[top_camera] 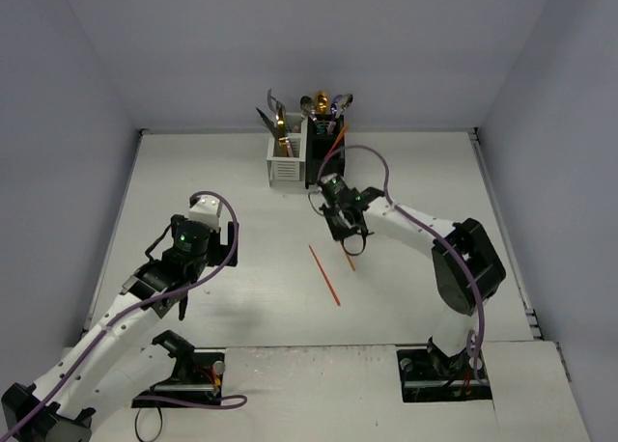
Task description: Sort the eating utensils into containers
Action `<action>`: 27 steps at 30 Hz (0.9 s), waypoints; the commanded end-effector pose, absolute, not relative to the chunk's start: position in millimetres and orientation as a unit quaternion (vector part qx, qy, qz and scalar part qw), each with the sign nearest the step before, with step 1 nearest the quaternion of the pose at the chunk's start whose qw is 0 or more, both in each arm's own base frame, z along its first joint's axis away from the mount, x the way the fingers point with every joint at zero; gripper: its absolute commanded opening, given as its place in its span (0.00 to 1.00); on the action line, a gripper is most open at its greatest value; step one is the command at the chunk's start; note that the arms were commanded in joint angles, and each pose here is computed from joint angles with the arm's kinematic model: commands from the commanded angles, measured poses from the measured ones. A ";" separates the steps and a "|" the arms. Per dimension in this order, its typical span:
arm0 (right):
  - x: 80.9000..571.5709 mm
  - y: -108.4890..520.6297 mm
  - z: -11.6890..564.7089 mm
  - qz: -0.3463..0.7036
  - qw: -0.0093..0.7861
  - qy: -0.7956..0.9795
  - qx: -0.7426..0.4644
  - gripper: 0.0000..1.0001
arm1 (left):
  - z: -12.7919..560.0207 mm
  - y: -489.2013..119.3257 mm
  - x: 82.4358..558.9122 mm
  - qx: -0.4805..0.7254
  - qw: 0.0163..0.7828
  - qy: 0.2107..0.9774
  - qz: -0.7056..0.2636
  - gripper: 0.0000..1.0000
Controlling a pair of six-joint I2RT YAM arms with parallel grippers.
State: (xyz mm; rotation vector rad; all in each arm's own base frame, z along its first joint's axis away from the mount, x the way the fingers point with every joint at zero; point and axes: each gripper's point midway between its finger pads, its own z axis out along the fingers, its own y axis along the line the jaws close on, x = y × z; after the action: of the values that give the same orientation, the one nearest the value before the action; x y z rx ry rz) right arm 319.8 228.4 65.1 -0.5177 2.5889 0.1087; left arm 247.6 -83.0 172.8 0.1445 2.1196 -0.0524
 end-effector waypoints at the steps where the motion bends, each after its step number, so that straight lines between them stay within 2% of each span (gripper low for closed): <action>1: 398.8 235.9 218.8 0.052 0.452 0.882 -0.124 0.00 | 190.2 -83.5 258.2 0.051 0.514 0.856 -0.023 0.87; 7: 465.9 228.3 317.2 0.072 0.597 0.798 -0.034 0.00 | 191.6 -83.0 257.5 0.048 0.517 0.854 -0.024 0.87; 12: 506.8 224.5 376.0 0.106 0.702 0.704 0.037 0.00 | 191.6 -82.6 257.3 0.044 0.518 0.854 -0.025 0.87; 18: 541.0 218.5 381.3 0.116 0.755 0.638 0.099 0.00 | 190.9 -83.6 257.5 0.043 0.517 0.855 -0.028 0.87; 27: 581.3 237.0 333.7 0.133 0.747 0.639 0.126 0.00 | 190.1 -82.8 257.3 0.042 0.516 0.855 -0.026 0.87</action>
State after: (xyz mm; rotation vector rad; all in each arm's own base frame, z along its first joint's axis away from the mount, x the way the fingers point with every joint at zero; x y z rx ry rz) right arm 570.4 240.8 280.7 0.1498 1.5889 0.2046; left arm 247.6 -82.4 173.7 0.1408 2.1162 -0.0516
